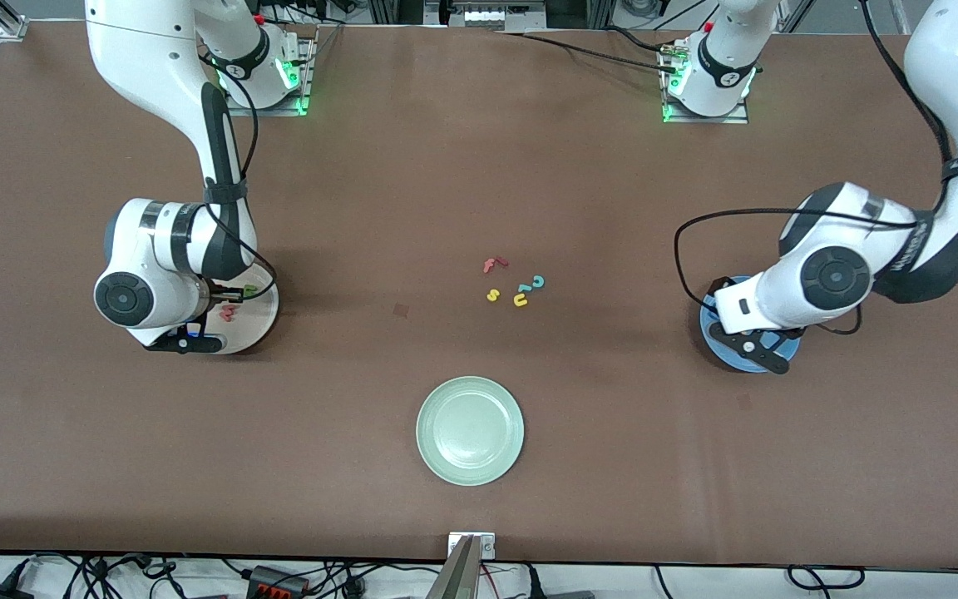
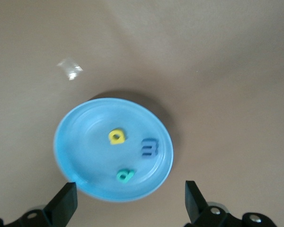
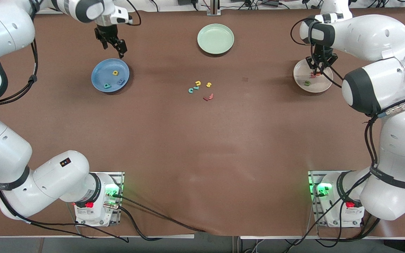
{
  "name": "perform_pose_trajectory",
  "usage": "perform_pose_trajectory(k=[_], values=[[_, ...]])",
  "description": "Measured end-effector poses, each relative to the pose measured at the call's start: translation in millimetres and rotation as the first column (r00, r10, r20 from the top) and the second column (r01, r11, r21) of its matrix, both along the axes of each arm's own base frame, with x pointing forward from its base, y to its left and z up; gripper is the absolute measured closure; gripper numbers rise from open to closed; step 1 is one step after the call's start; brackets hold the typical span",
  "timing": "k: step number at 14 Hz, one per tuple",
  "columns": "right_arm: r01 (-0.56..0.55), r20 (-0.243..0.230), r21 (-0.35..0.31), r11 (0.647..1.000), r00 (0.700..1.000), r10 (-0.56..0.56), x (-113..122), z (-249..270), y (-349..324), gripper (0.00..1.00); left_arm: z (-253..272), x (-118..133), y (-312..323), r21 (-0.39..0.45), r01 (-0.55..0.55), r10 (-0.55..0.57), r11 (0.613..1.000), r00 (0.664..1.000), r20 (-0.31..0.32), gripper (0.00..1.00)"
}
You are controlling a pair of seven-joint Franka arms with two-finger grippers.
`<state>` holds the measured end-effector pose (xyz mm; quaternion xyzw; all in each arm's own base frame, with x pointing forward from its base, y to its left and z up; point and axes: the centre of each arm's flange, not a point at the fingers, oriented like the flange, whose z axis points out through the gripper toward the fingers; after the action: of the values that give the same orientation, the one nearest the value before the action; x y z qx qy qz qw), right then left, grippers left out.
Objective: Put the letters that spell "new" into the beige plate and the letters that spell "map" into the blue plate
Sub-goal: 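Release orange e on the white plate while the left gripper releases yellow a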
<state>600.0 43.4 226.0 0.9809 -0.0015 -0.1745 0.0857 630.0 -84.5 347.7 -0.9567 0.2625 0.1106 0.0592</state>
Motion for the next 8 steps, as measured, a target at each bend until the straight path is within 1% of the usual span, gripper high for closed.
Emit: perform_pose_trajectory(k=[2, 4, 6, 8], values=[[0.000, -0.017, 0.006, 1.000, 1.000, 0.000, -3, -6, -14, 0.72, 43, 7, 2, 0.001, -0.027, 0.027, 1.000, 1.000, -0.003, 0.00], [0.003, -0.028, 0.003, 1.000, 1.000, -0.003, -5, -11, -19, 0.72, 84, 11, 7, -0.018, -0.067, 0.067, 0.998, 0.998, -0.014, 0.00], [-0.001, -0.032, -0.002, 1.000, 0.999, 0.001, -6, -18, -17, 0.71, 110, 16, 18, -0.058, -0.110, 0.110, 0.992, 0.994, -0.008, 0.00], [0.000, -0.034, 0.005, 1.000, 0.999, 0.000, -7, -25, -13, 0.56, 117, 20, 24, -0.085, -0.149, 0.148, 0.985, 0.989, -0.017, 0.00]])
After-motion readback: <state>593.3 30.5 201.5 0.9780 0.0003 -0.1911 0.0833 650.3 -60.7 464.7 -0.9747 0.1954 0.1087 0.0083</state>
